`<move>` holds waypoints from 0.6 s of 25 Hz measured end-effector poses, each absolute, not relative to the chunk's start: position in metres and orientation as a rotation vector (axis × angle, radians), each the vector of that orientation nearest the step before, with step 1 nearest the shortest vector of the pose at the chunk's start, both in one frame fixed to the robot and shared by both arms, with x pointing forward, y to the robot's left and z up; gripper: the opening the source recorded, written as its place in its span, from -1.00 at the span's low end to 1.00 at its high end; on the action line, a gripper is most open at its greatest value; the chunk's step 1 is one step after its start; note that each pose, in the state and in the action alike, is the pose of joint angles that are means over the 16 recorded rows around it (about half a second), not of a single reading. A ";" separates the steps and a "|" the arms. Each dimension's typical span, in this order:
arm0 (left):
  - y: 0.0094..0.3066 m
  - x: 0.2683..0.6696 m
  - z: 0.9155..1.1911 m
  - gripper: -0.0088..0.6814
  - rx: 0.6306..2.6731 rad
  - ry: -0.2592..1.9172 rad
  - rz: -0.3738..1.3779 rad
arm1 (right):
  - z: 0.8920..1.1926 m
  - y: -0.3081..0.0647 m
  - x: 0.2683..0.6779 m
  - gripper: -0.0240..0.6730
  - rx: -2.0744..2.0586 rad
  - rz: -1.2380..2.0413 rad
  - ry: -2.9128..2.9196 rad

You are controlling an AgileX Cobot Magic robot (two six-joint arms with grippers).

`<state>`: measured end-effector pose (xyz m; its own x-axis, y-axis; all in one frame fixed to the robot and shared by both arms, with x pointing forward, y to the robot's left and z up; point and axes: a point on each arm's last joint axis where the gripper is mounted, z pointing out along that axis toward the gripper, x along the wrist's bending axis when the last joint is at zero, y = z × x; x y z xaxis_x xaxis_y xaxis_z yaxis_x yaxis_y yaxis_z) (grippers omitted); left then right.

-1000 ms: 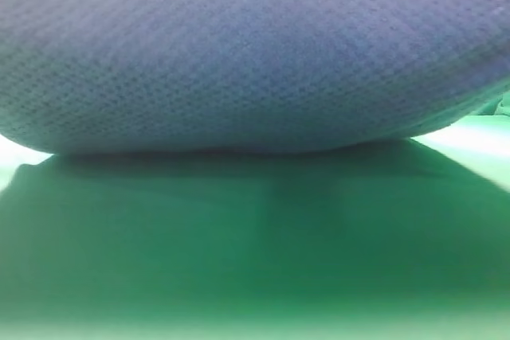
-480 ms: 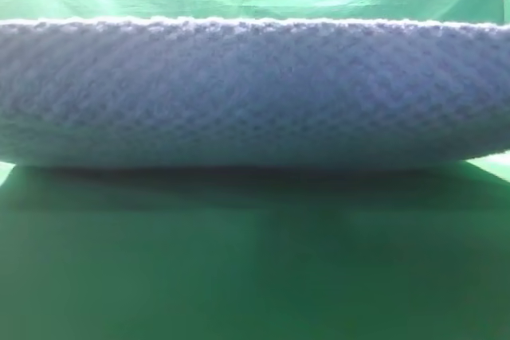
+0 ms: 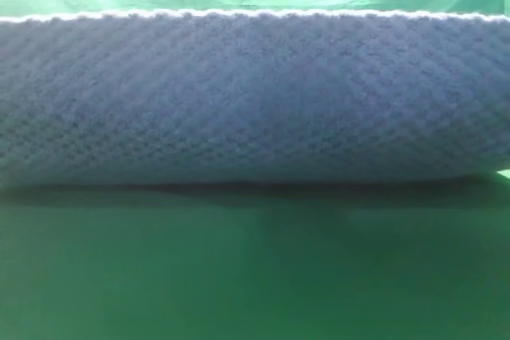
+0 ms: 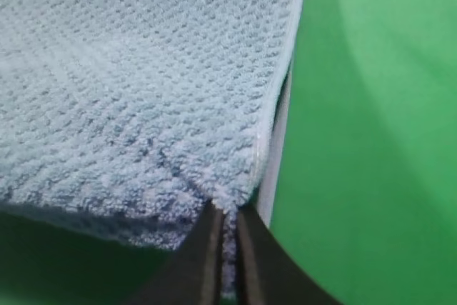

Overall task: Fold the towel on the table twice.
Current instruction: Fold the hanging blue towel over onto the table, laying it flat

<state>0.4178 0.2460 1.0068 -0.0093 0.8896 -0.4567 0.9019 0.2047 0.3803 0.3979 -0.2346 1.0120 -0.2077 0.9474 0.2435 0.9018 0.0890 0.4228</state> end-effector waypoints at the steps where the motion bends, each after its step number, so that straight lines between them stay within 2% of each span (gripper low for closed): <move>1: 0.246 0.421 1.007 -0.97 1.657 1.875 -0.019 | 1.013 -0.234 0.401 -0.93 1.911 0.764 2.242; 7: 0.245 0.445 1.008 -0.97 1.634 1.888 0.015 | 1.022 -0.227 0.428 -0.93 1.875 0.787 2.217; 15: 0.240 0.500 1.007 -0.97 1.622 1.903 0.051 | 1.025 -0.215 0.480 -0.93 1.818 0.788 2.203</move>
